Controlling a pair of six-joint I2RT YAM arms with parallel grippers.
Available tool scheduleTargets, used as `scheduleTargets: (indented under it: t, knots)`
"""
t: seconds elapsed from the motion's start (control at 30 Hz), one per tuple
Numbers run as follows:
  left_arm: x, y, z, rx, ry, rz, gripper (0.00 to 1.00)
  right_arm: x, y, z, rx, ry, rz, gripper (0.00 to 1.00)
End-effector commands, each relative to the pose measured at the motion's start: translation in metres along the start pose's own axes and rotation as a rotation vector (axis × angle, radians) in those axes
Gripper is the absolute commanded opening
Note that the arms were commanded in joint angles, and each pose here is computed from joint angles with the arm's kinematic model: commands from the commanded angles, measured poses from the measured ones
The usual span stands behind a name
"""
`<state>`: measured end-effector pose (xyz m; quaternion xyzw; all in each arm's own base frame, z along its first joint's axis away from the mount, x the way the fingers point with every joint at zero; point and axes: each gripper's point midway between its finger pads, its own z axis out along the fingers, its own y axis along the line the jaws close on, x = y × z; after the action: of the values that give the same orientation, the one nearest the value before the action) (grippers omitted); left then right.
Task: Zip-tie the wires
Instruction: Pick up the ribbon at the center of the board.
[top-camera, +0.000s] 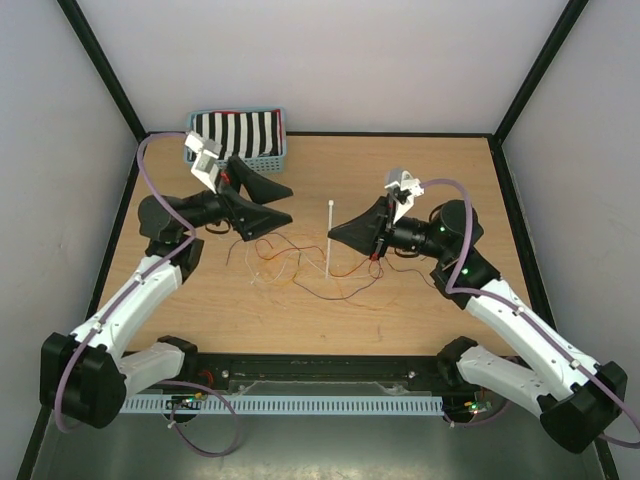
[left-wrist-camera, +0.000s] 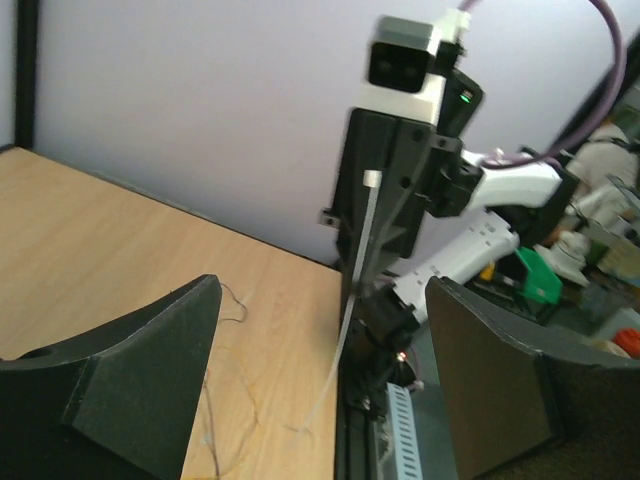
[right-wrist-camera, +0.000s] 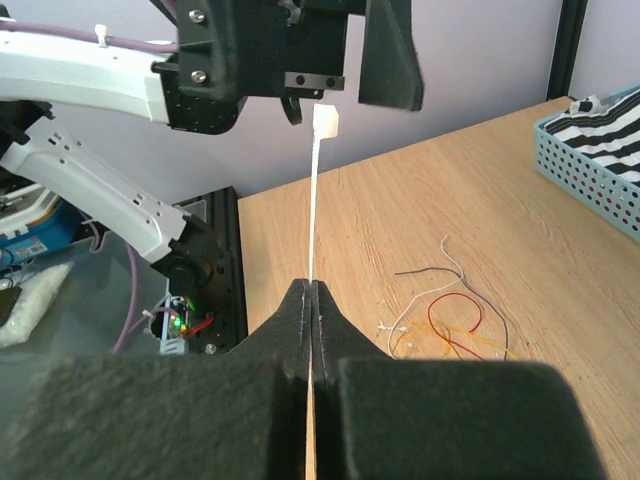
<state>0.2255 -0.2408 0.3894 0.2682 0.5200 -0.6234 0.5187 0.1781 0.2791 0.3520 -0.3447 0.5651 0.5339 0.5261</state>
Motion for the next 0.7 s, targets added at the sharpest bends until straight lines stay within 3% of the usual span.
scheduleTargets:
  t: [0.0, 0.17, 0.5, 0.67]
  knots:
    - [0.008, -0.028, 0.011, 0.134, 0.065, 0.041, 0.85, -0.010, 0.005, 0.007, -0.056, -0.002, -0.056, 0.00]
    - [0.020, -0.029, 0.029, 0.170, 0.074, 0.034, 0.83, -0.007, 0.003, 0.013, -0.078, -0.008, -0.030, 0.00]
    - [0.022, 0.004, 0.044, 0.101, 0.014, 0.001, 0.52, 0.001, 0.007, 0.014, -0.111, -0.007, 0.030, 0.00]
    - [0.022, 0.000, 0.050, 0.128, 0.008, -0.008, 0.47, 0.008, -0.002, 0.016, -0.073, -0.005, 0.052, 0.00]
